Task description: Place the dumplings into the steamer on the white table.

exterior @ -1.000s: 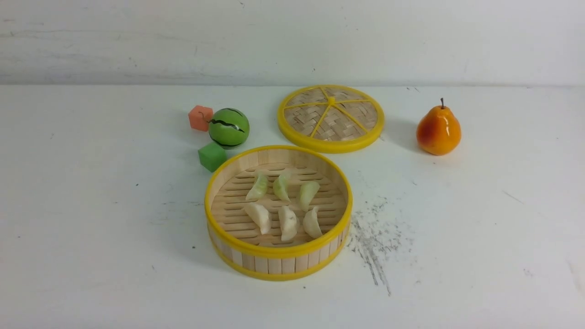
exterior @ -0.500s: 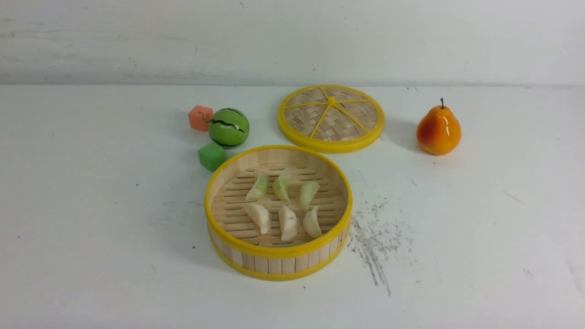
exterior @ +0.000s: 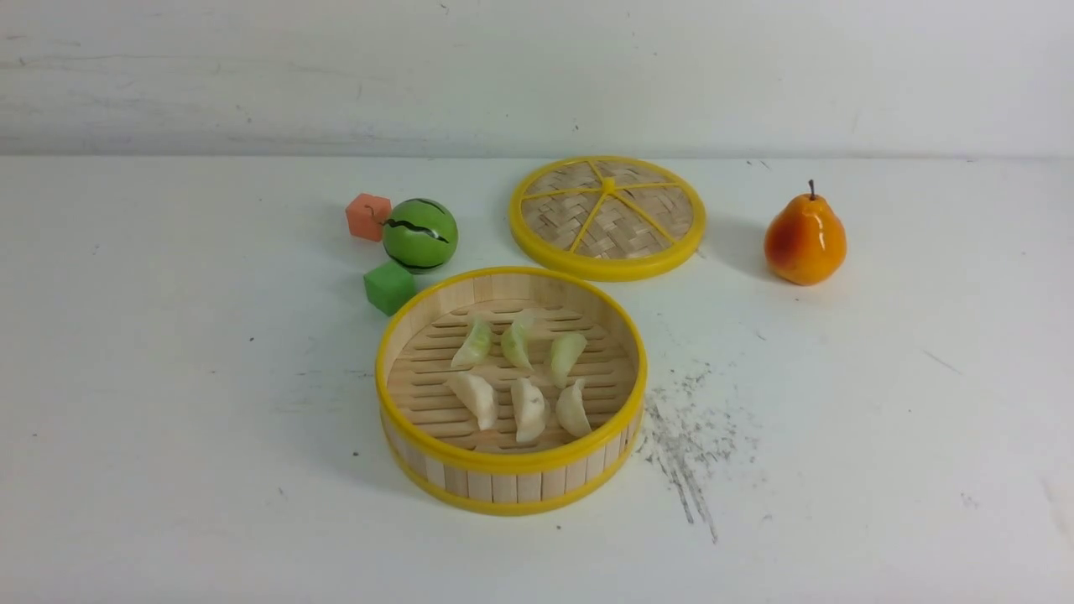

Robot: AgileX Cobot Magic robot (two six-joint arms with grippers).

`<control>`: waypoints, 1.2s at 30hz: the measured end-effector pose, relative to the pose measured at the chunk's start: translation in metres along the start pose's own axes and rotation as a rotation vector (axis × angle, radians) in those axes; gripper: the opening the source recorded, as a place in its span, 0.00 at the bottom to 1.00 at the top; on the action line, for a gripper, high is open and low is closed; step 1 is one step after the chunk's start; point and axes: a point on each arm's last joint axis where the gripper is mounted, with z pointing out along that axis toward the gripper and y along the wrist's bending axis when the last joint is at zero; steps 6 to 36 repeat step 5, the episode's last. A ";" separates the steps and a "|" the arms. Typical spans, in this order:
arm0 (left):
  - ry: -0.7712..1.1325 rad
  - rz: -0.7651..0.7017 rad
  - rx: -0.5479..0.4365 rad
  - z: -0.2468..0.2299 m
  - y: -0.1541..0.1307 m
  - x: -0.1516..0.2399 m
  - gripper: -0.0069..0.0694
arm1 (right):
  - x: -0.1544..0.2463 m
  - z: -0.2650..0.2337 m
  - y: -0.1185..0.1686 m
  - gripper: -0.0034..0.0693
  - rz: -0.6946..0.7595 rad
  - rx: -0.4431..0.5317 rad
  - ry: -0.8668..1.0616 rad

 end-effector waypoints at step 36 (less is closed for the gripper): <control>0.000 0.000 0.000 0.000 0.000 0.000 0.11 | 0.000 0.000 0.000 0.25 0.000 0.000 0.000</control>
